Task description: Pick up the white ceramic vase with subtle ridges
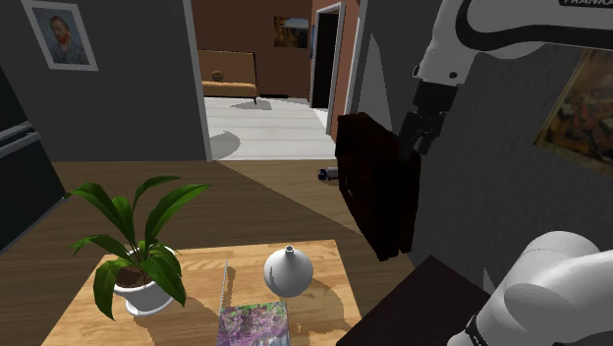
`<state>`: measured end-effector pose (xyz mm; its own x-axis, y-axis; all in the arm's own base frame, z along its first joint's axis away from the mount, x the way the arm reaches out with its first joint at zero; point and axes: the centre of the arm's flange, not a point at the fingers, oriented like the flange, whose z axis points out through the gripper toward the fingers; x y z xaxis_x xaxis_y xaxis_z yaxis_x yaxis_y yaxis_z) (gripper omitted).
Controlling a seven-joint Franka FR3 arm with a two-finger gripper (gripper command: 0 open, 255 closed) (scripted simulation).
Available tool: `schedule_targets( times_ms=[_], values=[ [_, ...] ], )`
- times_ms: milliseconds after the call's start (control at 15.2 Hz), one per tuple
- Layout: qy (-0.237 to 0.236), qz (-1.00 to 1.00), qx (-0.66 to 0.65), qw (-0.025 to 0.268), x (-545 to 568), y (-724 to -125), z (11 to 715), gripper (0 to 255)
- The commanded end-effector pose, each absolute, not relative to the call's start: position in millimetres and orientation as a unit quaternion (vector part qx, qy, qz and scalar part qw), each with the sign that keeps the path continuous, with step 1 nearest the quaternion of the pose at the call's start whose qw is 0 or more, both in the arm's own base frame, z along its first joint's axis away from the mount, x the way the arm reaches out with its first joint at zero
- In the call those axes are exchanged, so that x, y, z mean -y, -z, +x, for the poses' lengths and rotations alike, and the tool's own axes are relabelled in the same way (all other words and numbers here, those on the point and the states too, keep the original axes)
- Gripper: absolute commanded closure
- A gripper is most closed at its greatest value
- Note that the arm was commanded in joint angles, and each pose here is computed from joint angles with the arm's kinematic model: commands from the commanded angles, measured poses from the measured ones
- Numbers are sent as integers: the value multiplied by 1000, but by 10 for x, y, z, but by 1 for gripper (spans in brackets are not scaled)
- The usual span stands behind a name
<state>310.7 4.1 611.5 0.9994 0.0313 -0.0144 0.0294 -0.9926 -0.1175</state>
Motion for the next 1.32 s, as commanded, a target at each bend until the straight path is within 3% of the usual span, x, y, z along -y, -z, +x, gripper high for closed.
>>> schedule_targets(
  times_ms=[0, 1254],
  values=[
    [-8, -998, 15, 59, -41, -6115, 3107, 0],
    [-18, -999, 7, 30, -1028, -4163, 4419, 0]
  ],
)
